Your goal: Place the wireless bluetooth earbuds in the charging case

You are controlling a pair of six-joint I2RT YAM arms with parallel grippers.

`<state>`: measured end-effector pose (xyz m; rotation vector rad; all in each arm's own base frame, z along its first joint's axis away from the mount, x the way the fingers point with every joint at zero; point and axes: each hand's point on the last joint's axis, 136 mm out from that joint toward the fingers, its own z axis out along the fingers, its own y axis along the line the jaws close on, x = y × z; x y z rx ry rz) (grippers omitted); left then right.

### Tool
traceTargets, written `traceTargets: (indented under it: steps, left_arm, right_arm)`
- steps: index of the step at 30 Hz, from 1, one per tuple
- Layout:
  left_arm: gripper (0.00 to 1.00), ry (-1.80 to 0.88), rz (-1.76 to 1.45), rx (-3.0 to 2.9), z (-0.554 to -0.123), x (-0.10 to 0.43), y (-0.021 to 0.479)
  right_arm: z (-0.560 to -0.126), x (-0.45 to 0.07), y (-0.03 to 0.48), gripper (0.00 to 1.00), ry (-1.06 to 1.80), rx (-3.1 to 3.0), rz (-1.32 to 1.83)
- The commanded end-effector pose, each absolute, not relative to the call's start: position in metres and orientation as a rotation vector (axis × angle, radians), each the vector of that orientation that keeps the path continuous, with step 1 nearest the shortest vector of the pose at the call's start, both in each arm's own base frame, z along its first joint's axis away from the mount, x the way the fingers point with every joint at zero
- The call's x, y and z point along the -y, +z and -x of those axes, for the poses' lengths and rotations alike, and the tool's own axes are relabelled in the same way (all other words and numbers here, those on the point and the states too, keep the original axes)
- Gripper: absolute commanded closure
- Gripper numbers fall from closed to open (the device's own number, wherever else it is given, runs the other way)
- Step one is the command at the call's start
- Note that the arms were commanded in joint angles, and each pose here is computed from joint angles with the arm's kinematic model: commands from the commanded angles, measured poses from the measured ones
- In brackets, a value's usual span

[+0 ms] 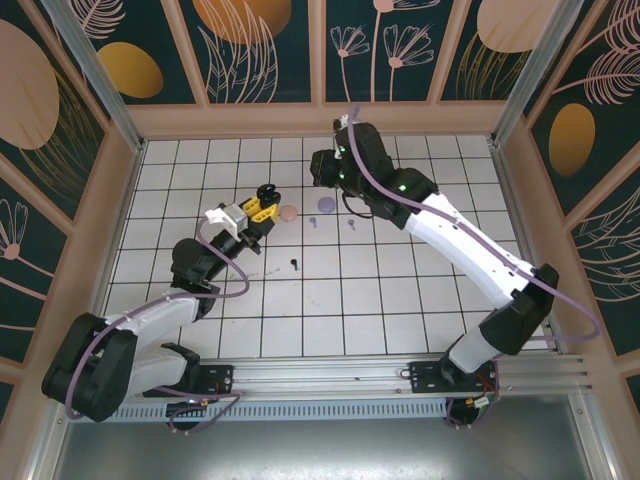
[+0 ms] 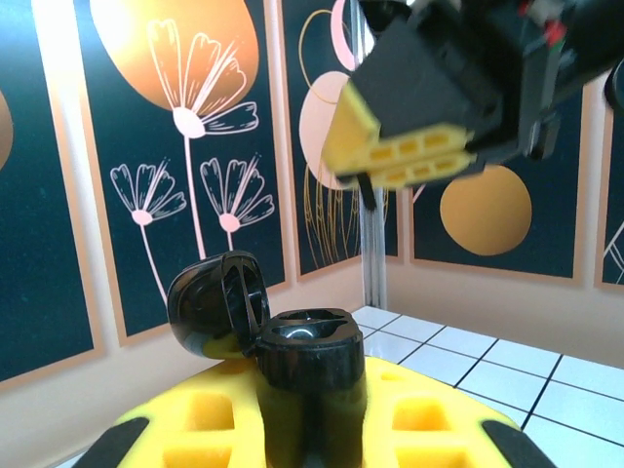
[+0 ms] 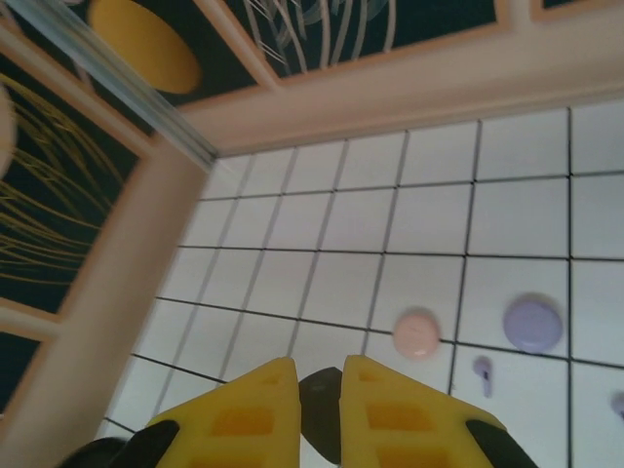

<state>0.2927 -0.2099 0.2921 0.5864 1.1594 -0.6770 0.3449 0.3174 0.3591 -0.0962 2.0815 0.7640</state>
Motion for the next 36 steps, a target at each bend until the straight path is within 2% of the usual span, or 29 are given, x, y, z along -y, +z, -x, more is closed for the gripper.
traceTargets:
  steps: [1,9,16,30,36]
  left_arm:
    - [1.00,-0.613,-0.621,-0.985,-0.280,0.213,0.321]
    - [1.00,-0.575,-0.677,-0.878,-0.280,0.237,0.337]
    - [1.00,-0.609,-0.648,-0.818,-0.276,0.241,0.352]
    - [1.00,-0.663,-0.603,-0.799,-0.271,0.236,0.363]
    - [1.00,-0.679,-0.606,-0.816,-0.272,0.238,0.360]
  right_arm:
    - [-0.328,-0.325,0.394,0.87,0.893,-1.943,0.177]
    - [-0.293,-0.343,0.428,0.87,1.077,-1.749,0.306]
    - [-0.267,-0.362,0.429,0.87,1.141,-1.644,0.406]
    - [-0.258,-0.366,0.414,0.87,1.195,-1.622,0.399]
    - [-0.254,-0.360,0.428,0.87,1.204,-1.573,0.387]
